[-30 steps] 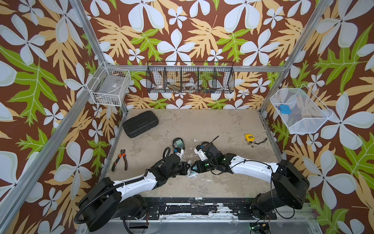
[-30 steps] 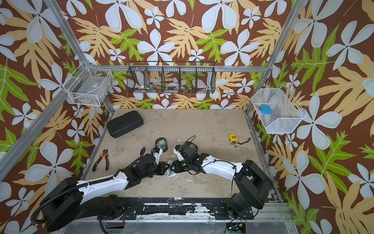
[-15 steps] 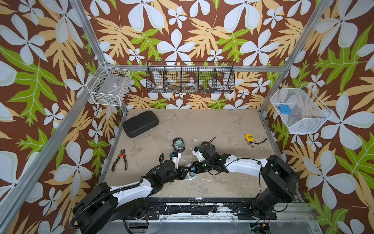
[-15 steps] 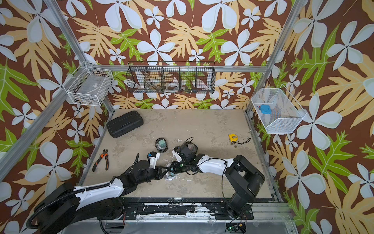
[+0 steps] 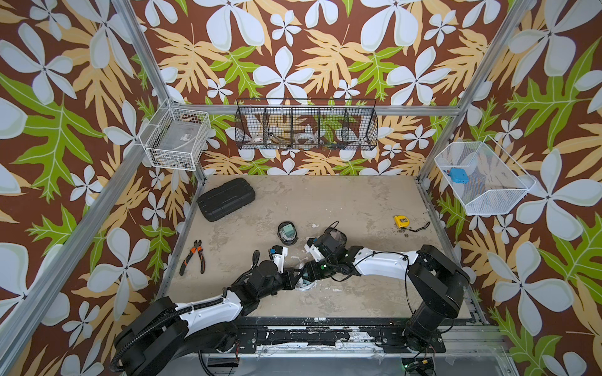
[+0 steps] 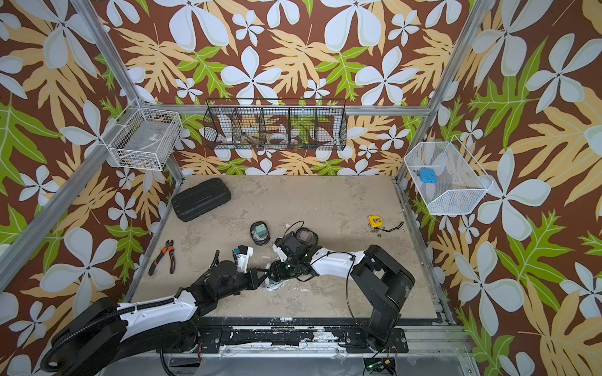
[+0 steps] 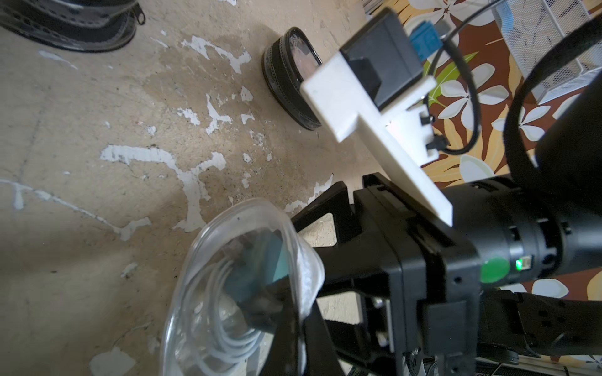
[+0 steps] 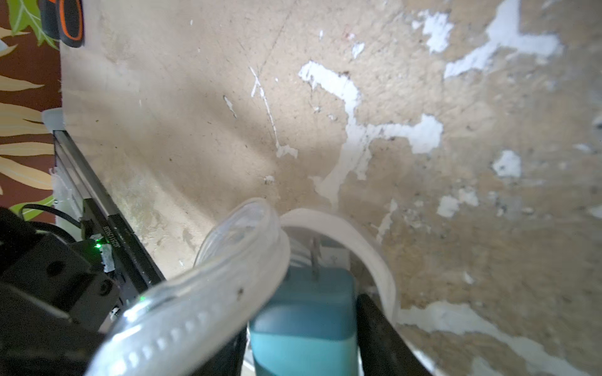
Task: Pack away charging kits
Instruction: Place the storage bag at the center of the board.
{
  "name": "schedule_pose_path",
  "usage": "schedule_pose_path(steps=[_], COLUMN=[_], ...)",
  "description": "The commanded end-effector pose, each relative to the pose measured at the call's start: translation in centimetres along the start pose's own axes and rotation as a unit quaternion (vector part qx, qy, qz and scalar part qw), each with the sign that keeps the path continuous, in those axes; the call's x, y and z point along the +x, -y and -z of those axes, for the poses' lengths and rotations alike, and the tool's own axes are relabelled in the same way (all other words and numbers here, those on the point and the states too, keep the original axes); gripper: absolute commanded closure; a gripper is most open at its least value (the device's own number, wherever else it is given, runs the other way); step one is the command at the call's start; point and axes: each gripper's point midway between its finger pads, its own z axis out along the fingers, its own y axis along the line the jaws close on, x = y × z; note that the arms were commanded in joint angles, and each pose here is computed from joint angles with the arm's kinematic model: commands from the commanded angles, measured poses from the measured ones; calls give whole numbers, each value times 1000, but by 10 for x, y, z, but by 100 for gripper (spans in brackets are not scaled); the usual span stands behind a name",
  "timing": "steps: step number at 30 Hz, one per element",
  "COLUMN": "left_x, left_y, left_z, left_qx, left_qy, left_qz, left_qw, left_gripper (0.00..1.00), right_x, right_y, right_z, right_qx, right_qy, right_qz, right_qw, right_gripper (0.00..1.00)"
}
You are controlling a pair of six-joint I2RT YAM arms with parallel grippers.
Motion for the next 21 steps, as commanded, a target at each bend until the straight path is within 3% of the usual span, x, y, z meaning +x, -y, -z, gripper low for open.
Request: schedule_pose_path(steps=[1, 11, 21], left_x=[-12, -10, -10], left_y=[17, 8, 8], left_z=[-1, -2, -2], left_qx=[32, 13, 12], left_qy=[19, 16, 12], left_qz=[-6, -4, -6], left_qw=[999, 1000, 1000], left_gripper=[100, 100, 100], right_x=[-4, -11, 0], right_y=[-46, -51, -54], right_z=[6, 24, 11], right_qx=[-93, -86, -121], right_qy=[1, 25, 1], right_qz=[46, 54, 30], right_qw=[995, 995, 992], right_gripper=[41, 44, 50])
